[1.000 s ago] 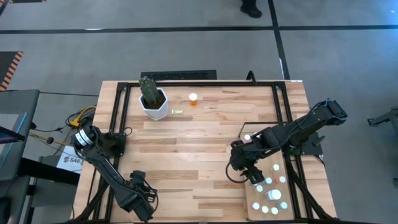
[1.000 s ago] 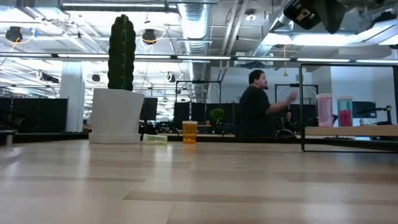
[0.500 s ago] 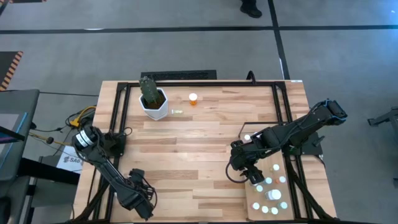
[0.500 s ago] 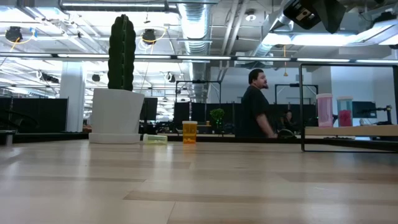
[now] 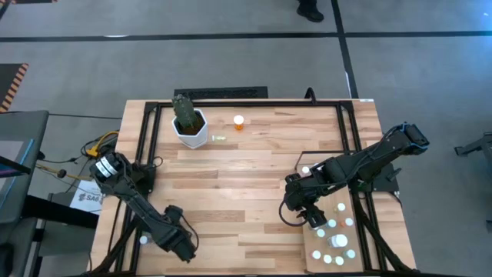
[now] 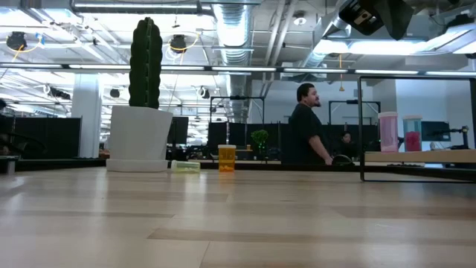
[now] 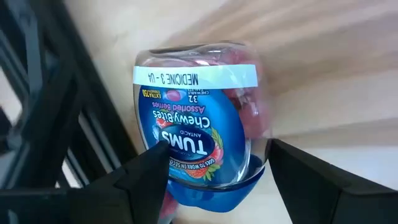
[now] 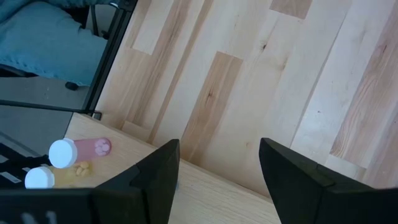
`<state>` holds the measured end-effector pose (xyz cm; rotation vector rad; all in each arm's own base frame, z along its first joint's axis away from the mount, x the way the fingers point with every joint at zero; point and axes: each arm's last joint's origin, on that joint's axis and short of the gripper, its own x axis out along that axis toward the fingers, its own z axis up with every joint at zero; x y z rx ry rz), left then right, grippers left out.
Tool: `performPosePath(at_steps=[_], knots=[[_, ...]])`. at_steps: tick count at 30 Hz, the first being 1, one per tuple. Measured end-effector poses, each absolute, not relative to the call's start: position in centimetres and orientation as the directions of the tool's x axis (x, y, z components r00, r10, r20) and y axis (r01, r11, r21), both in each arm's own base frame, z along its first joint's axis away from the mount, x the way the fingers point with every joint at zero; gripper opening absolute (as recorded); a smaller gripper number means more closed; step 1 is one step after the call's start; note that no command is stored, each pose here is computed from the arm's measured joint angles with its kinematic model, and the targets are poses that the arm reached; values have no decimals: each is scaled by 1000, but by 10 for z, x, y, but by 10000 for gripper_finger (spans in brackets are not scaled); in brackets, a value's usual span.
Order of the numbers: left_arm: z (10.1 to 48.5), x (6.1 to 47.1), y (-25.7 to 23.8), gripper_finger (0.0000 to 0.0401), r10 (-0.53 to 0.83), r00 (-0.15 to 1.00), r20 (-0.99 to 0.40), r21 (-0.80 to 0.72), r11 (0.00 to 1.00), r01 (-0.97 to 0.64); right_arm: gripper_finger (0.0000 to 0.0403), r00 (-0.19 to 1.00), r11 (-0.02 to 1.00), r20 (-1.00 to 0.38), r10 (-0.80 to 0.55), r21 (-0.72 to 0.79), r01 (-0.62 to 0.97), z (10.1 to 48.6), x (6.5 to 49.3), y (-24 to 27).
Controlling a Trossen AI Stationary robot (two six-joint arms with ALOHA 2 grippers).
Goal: Pick and place medicine bottles onto shelf by color
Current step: Put the transparent pill bottle on the shelf
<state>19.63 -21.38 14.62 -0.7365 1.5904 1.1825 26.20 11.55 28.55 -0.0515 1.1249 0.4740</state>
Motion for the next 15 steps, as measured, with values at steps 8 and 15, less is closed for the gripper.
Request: performPosePath(at_steps=[8,15], knots=[[147,222,-187,249,100,-298,-949,310,450,-838,244,343,900,-876,339,195,-390,285,262,115],[163,261,-168,249,191,-100,-977,198,610,-767,244,342,900,-877,339,196,-390,285,262,115]])
